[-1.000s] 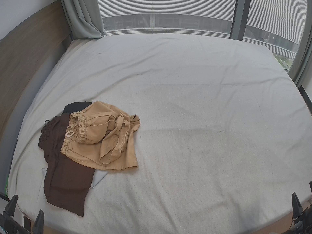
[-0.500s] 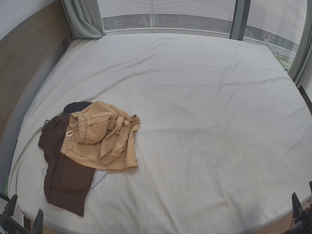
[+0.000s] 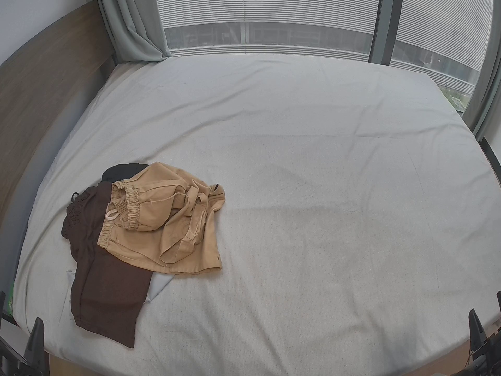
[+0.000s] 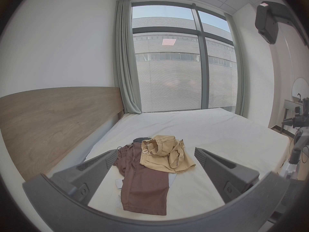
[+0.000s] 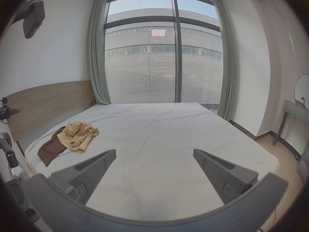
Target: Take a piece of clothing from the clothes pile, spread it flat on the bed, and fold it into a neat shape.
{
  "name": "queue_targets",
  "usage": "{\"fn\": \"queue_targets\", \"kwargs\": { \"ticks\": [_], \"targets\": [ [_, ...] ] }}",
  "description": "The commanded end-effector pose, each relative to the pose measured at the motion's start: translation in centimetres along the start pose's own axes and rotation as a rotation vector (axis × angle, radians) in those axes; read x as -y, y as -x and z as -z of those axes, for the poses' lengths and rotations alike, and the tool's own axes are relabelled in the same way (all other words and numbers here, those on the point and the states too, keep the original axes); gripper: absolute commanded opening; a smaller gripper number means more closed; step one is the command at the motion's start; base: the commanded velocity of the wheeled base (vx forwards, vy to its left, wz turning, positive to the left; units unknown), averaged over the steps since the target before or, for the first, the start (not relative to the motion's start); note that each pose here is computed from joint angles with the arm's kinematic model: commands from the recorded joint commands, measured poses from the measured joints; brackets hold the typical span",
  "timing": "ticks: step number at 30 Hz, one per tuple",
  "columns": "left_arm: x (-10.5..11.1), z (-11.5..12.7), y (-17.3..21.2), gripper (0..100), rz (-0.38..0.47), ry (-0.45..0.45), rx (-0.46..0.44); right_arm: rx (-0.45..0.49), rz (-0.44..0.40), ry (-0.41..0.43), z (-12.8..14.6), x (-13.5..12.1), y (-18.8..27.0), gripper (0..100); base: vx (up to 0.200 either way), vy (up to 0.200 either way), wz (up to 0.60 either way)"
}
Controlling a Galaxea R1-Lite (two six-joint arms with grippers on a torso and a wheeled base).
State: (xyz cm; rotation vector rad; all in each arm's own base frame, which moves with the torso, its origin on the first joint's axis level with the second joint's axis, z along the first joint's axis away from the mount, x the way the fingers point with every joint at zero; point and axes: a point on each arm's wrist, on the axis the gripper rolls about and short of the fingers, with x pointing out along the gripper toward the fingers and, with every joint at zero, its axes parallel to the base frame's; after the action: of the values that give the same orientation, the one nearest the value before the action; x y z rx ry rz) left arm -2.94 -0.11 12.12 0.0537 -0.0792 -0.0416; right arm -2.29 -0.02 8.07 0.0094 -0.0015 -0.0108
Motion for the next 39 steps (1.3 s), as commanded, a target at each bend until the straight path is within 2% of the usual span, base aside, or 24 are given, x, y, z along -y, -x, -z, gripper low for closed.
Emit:
{"fn": "queue_targets", "kwargs": {
  "ticks": [1,10,19,22,23,30,34,39],
  "targets": [
    [-0.1,-1.2,-0.8,100,0.012,0.007,-0.044,-0.001,0.000,0.000,0.5,0.0,0.0,100,0.000,0.000,0.00],
    [-0.2,-2.4,-1.4,100,0.026,0.043,-0.057,-0.002,-0.002,0.000,0.5,0.0,0.0,100,0.000,0.000,0.00],
    [-0.2,-4.3,-3.7,100,0.121,0.207,-0.156,-0.002,-0.002,0.000,0.5,0.0,0.0,100,0.000,0.000,0.00],
    [-0.2,-4.6,-3.9,100,0.127,0.218,-0.157,-0.002,-0.002,0.000,0.5,0.0,0.0,100,0.000,0.000,0.00],
    [-0.2,-5.4,-4.7,100,0.157,0.248,-0.160,-0.002,-0.003,0.002,0.5,0.0,0.0,100,0.000,0.000,0.00],
    [0.0,-5.9,-7.1,100,0.254,0.305,-0.204,-0.002,-0.003,0.005,0.5,0.0,0.0,100,0.000,0.000,0.00],
    [0.1,-6.0,-8.1,100,0.269,0.314,-0.223,-0.002,-0.005,0.006,0.5,0.0,0.0,100,0.000,0.000,0.00],
    [0.1,-6.4,-9.7,100,0.294,0.375,-0.240,-0.002,-0.005,0.008,0.5,0.0,0.0,100,0.000,0.000,0.00]
  ]
}}
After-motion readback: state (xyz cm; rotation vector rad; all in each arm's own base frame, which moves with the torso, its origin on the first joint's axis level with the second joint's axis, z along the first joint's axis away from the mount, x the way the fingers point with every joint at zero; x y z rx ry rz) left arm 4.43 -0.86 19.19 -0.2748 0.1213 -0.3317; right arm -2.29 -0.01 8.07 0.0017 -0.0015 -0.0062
